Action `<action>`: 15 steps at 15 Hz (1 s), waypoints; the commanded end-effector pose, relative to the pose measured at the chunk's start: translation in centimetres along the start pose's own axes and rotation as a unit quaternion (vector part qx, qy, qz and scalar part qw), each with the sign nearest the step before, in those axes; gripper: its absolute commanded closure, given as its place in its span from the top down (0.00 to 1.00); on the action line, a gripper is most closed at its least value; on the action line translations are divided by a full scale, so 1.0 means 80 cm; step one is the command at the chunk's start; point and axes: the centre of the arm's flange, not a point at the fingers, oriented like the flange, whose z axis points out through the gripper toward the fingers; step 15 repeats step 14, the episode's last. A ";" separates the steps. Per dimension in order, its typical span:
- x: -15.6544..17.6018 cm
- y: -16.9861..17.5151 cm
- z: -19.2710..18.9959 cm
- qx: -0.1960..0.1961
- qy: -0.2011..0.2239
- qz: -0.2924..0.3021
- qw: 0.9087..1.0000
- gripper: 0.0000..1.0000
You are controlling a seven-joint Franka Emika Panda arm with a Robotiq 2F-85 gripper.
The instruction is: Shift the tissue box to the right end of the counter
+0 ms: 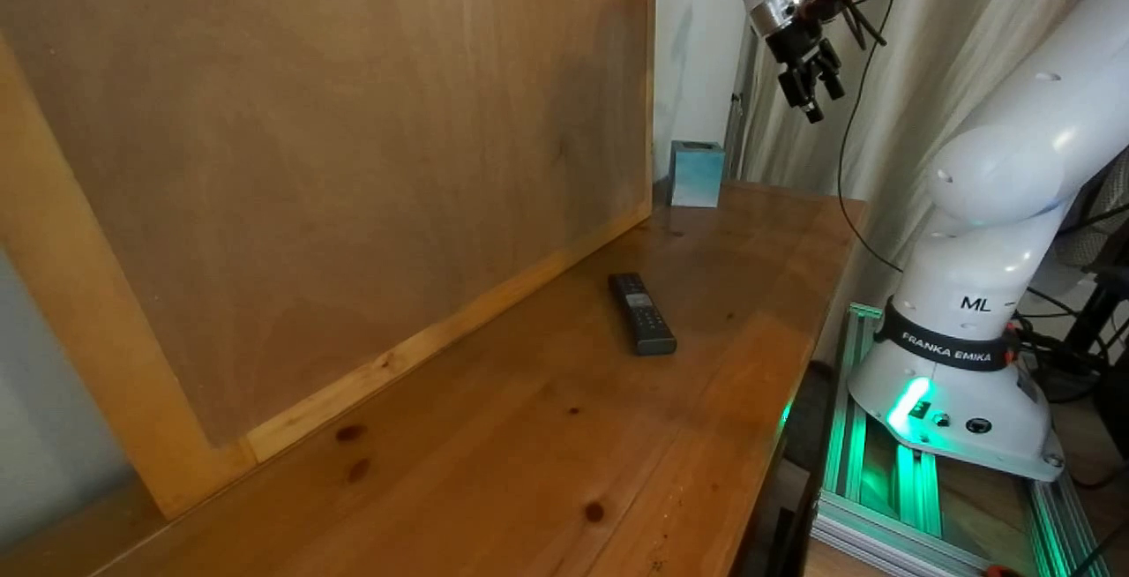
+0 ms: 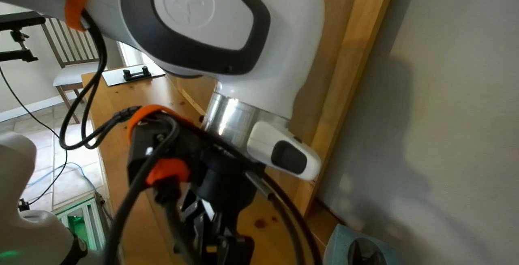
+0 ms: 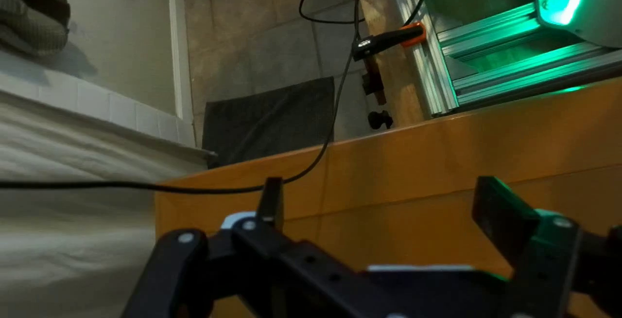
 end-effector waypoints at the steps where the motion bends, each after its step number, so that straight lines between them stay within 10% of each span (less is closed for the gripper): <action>1: -0.017 -0.028 -0.026 -0.049 0.033 -0.076 0.995 1.00; 15: -0.007 -0.046 -0.046 -0.058 0.037 -0.097 0.993 1.00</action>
